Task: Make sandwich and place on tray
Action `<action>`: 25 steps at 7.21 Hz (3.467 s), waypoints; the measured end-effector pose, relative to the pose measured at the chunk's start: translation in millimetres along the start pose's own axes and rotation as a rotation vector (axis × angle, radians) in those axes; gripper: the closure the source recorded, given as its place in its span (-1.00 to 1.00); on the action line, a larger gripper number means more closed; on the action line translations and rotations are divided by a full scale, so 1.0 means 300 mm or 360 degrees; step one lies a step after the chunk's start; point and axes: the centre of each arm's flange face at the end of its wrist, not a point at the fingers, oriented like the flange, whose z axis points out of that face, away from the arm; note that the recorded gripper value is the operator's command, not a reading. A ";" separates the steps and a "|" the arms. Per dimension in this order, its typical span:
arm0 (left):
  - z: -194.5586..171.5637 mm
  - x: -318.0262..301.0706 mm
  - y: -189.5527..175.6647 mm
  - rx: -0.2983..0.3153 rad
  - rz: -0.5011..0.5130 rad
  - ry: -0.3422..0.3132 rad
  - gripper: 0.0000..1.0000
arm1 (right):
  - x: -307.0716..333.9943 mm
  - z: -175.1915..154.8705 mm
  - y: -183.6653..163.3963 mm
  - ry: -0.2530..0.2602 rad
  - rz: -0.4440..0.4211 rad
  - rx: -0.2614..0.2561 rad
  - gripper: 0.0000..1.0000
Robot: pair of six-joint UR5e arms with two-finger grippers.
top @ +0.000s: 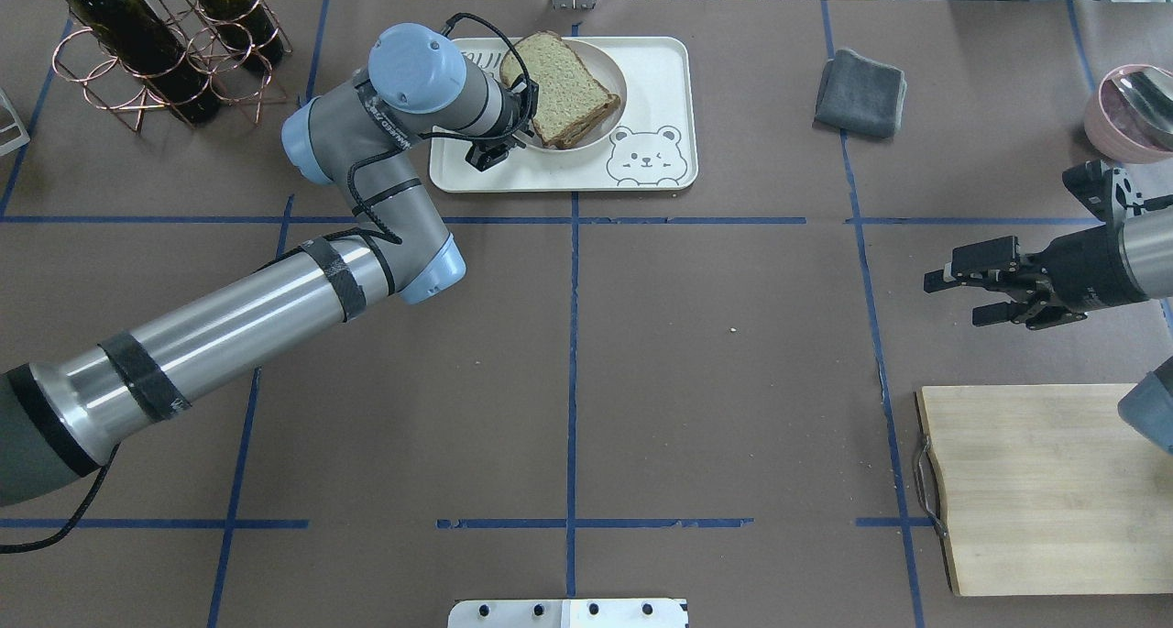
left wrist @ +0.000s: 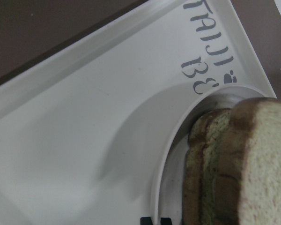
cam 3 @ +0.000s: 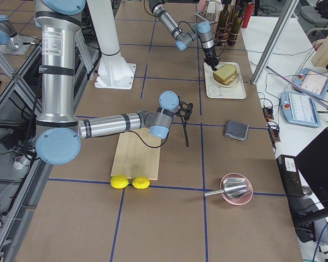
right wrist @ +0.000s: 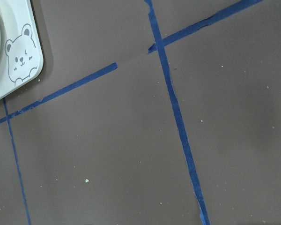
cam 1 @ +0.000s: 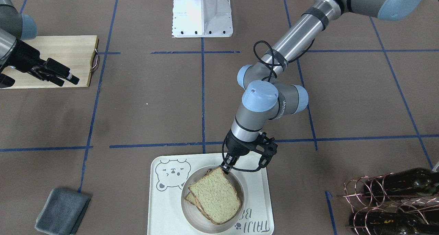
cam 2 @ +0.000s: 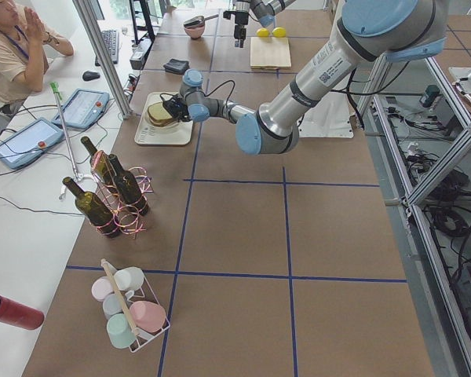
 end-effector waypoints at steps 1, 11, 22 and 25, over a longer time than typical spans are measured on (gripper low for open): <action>-0.052 -0.015 -0.008 -0.0017 0.0034 0.0003 0.48 | -0.002 0.000 0.000 -0.0001 -0.0002 0.0000 -1.00; -0.982 -0.941 -0.824 -0.0059 0.1700 -0.0261 0.33 | 0.311 -0.431 -0.354 0.0521 -0.0538 0.0060 -1.00; -1.410 -1.449 -1.361 -0.0579 0.1610 -0.0609 -1.00 | 0.482 -0.776 -0.282 0.0854 -0.0629 -0.0226 -1.00; -1.362 -1.461 -1.409 -0.0544 0.1689 -0.0537 -1.00 | 0.501 -0.774 -0.239 0.0865 -0.0656 -0.0269 -1.00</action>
